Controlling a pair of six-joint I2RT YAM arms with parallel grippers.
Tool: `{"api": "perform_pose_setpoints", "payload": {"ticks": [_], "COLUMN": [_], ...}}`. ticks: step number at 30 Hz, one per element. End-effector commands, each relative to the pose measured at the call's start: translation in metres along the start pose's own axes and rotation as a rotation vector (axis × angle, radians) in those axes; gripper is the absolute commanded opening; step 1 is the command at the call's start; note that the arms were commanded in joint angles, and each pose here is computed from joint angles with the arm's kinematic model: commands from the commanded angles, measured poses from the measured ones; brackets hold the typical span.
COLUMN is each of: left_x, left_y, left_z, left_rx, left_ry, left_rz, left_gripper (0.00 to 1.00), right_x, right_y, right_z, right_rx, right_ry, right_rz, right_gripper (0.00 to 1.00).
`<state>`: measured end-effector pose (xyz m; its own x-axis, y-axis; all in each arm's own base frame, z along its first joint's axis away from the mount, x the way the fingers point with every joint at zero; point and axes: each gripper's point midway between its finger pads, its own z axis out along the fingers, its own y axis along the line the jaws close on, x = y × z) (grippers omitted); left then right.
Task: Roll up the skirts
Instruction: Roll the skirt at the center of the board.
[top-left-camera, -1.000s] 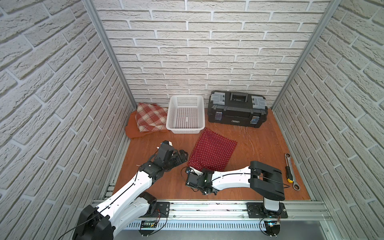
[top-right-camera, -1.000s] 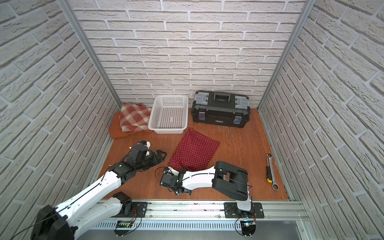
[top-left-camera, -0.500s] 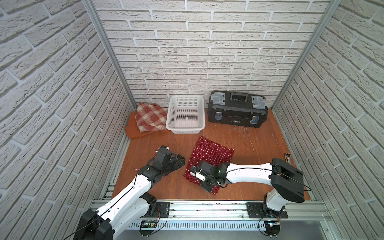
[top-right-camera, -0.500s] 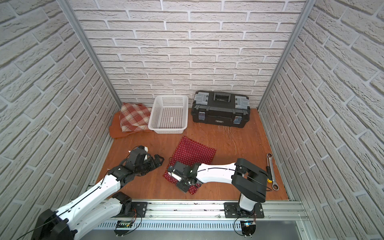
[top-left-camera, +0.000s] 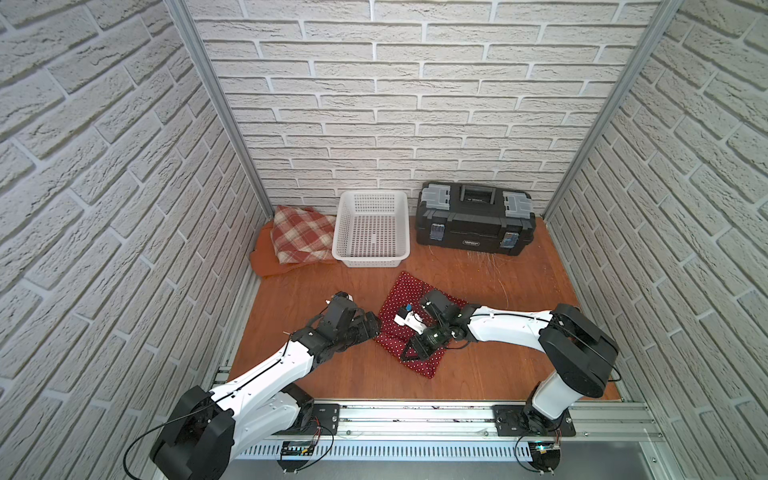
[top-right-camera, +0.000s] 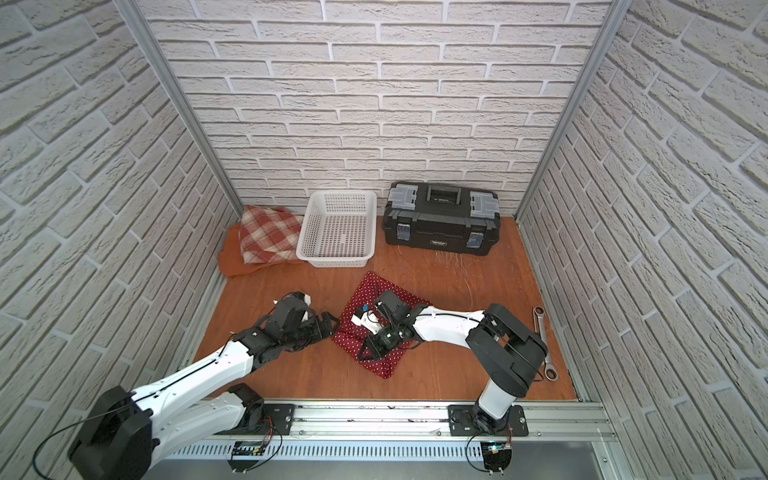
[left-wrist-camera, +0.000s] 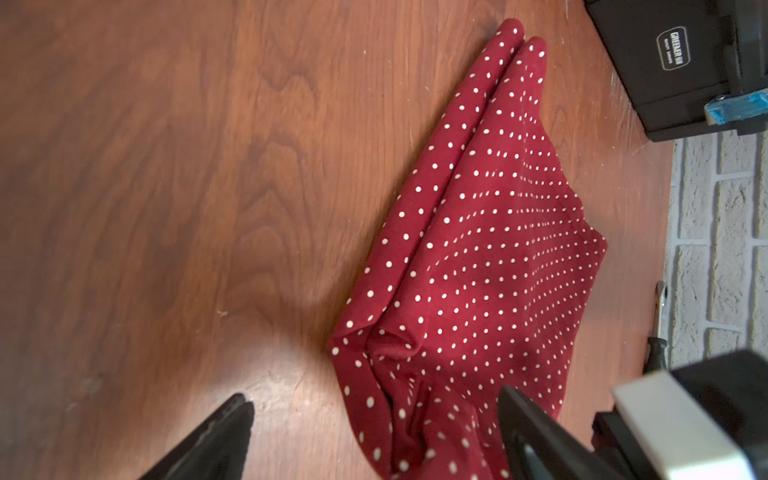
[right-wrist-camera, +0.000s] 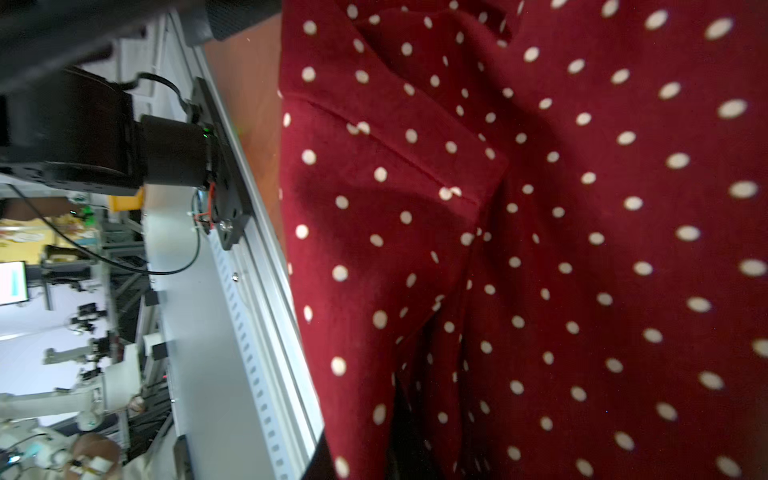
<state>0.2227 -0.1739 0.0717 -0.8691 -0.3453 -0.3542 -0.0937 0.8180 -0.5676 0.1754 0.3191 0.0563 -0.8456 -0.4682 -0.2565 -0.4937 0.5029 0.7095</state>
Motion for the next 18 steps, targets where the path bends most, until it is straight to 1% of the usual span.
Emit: {"api": "perform_pose_setpoints", "payload": {"ticks": [1, 6, 8, 11, 15, 18], "left_x": [-0.003, -0.004, -0.001, 0.005, 0.012, 0.016], "left_y": [-0.008, -0.011, -0.014, -0.019, -0.023, -0.023], "left_z": [0.002, 0.002, 0.004, 0.009, 0.015, 0.017], "left_rx": [0.043, 0.046, 0.048, 0.048, 0.035, 0.022], "left_ry": [-0.022, -0.031, -0.026, -0.011, -0.009, -0.019], "left_rz": [0.006, 0.016, 0.027, 0.042, 0.062, 0.071], "left_gripper": [0.93, 0.92, 0.92, 0.93, 0.93, 0.93], "right_x": [-0.011, -0.012, -0.011, -0.009, -0.009, -0.005], "right_y": [0.012, -0.034, -0.047, -0.060, -0.067, -0.072], "right_z": [-0.011, -0.008, -0.006, 0.001, 0.005, 0.002], "right_rx": [-0.136, -0.073, -0.044, -0.004, 0.013, 0.059], "right_ry": [-0.051, -0.068, -0.068, -0.042, -0.041, -0.037], "right_rz": [0.028, 0.166, 0.196, 0.224, 0.238, 0.230], "right_gripper": [0.03, 0.06, 0.08, 0.12, 0.20, 0.26]}}
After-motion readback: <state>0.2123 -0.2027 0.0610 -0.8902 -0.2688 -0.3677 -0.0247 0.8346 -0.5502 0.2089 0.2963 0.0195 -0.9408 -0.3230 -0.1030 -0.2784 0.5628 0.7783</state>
